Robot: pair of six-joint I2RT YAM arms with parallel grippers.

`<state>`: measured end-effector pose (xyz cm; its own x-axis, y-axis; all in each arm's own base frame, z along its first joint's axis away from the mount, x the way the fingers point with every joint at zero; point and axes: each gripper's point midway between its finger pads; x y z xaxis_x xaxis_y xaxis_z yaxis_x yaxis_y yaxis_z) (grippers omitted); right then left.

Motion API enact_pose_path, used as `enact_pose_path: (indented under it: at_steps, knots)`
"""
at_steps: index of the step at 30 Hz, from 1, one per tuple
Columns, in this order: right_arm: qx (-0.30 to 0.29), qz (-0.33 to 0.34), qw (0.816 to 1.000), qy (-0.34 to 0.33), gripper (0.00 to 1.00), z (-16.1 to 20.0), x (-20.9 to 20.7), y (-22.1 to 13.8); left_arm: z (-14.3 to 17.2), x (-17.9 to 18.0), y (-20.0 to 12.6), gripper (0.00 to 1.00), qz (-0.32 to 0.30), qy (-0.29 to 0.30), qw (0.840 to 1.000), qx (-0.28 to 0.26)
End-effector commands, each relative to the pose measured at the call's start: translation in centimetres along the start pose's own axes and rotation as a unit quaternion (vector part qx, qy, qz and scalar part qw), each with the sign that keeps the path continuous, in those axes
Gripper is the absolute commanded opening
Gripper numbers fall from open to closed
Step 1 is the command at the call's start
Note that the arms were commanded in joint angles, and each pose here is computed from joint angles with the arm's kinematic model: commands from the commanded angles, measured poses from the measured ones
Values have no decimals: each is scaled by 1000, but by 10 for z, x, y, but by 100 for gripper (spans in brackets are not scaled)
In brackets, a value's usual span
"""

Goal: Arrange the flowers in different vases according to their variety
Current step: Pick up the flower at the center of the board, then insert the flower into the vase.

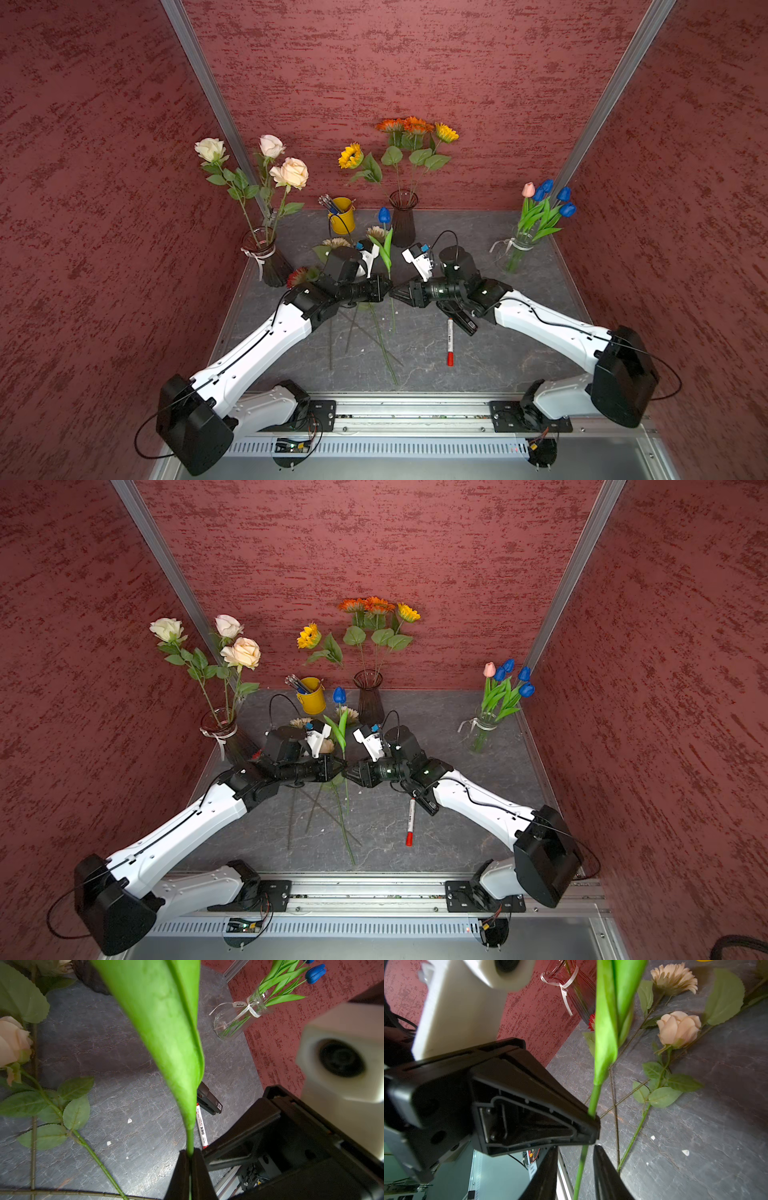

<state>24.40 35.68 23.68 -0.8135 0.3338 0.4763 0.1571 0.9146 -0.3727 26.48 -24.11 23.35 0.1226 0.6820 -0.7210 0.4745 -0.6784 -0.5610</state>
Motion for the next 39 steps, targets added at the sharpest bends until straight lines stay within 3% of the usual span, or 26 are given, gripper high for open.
enact_pose_path:
  at_steps: [1,7,12,14,16,18,19,21,25,28,30,33,36,39]
  knots:
    - [-1,-11,1000,-4,31,2,3,6,0,-12,1,0,25,6,1000,0]
    - [-8,-2,1000,-6,25,-3,1,7,5,-12,0,0,18,8,1000,7]
    - [-10,-6,1000,-3,14,-5,1,8,9,-8,1,1,10,3,1000,8]
    - [-18,-7,1000,0,3,-6,3,6,9,-7,0,18,9,1,1000,2]
    - [-26,1,1000,5,0,-8,1,4,9,-7,-1,34,12,-1,1000,-2]
    - [-29,5,1000,7,0,-8,1,2,7,-7,-3,71,15,-5,1000,-12]
    - [-29,9,999,9,0,-8,0,1,5,-8,-5,77,18,-5,1000,-19]
    - [-30,29,999,15,0,-7,-7,-2,3,-6,-9,86,20,-7,999,-34]
    - [-43,78,995,51,0,0,-40,-19,2,5,-19,91,-9,-9,999,-47]
    - [-60,139,985,83,0,6,-82,-54,8,25,-25,93,-52,-14,998,-38]
    - [-59,221,971,65,0,5,-103,-88,16,38,-28,95,-71,-19,997,-28]
    - [-81,362,928,25,0,-10,-130,-156,28,56,-33,97,-81,-29,996,-23]
    - [-141,479,866,-21,0,-42,-147,-233,34,71,-38,99,-77,-47,995,-30]
    - [-185,586,787,-57,0,-66,-162,-297,36,79,-43,99,-72,-67,995,-30]
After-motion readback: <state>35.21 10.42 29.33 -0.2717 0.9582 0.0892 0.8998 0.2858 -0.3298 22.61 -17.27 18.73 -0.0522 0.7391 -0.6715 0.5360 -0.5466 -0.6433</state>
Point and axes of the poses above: each gripper's point midway between its finger pads, its own y axis out along the fingers, its own x axis along the line the jaws close on, z = x × y, and after that the axes turned 14 degrees about -y, right-handed
